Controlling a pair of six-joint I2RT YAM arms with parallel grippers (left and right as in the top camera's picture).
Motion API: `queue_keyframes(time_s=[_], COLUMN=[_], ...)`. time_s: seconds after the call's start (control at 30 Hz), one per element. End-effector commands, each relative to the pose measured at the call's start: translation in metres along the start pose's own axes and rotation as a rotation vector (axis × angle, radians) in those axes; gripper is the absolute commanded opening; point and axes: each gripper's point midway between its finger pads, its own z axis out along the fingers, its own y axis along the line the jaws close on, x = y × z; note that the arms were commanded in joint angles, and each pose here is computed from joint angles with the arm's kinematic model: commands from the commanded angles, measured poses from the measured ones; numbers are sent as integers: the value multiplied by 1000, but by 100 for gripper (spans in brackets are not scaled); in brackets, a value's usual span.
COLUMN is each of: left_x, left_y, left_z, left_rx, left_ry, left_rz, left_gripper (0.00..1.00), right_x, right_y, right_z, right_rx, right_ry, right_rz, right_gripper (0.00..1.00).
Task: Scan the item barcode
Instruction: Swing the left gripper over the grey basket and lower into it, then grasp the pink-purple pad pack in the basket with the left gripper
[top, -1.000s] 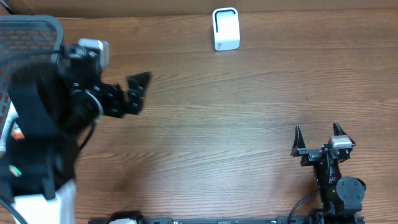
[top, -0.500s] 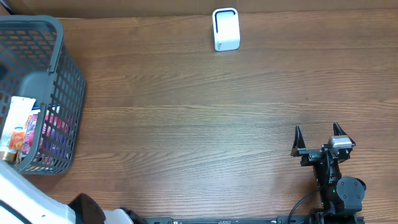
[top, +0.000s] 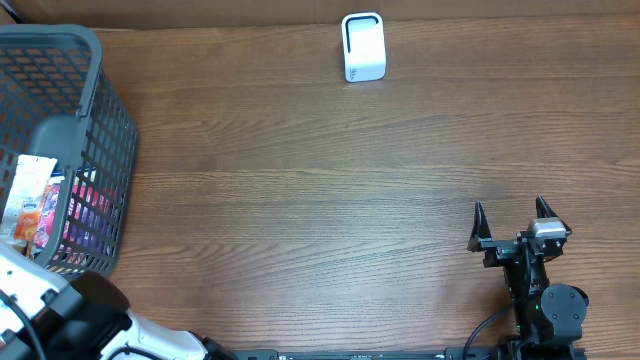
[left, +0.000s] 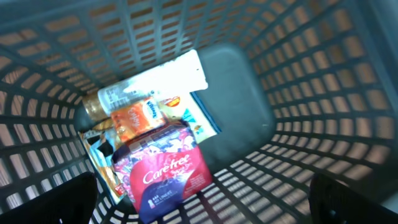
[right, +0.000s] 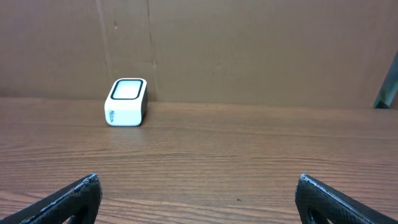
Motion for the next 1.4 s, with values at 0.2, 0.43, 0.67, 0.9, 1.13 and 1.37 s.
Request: queue_keyframes(time_s=[0.2, 0.43, 0.67, 0.9, 1.13, 1.37], left_x=[22, 48, 74, 93, 91, 94], left_y=[24, 36, 48, 60, 65, 57], left_z=[71, 110, 142, 166, 171, 173], left_rx=[-119, -131, -153, -191, -218, -164], left_ry=[213, 390, 548, 655, 647, 652], left_rz=[75, 275, 302, 299, 309, 316], left_gripper=[100, 100, 82, 79, 80, 80], right_x=[1, 1, 1, 1, 1, 1], right_y=[0, 0, 0, 0, 0, 0], right_z=[0, 0, 0, 0, 0, 0], right_rx=[2, 2, 2, 2, 2, 2], right_ry=[-6, -6, -6, -6, -6, -6], right_rz=[-4, -4, -4, -4, -4, -4], right_gripper=[100, 100, 100, 100, 100, 100])
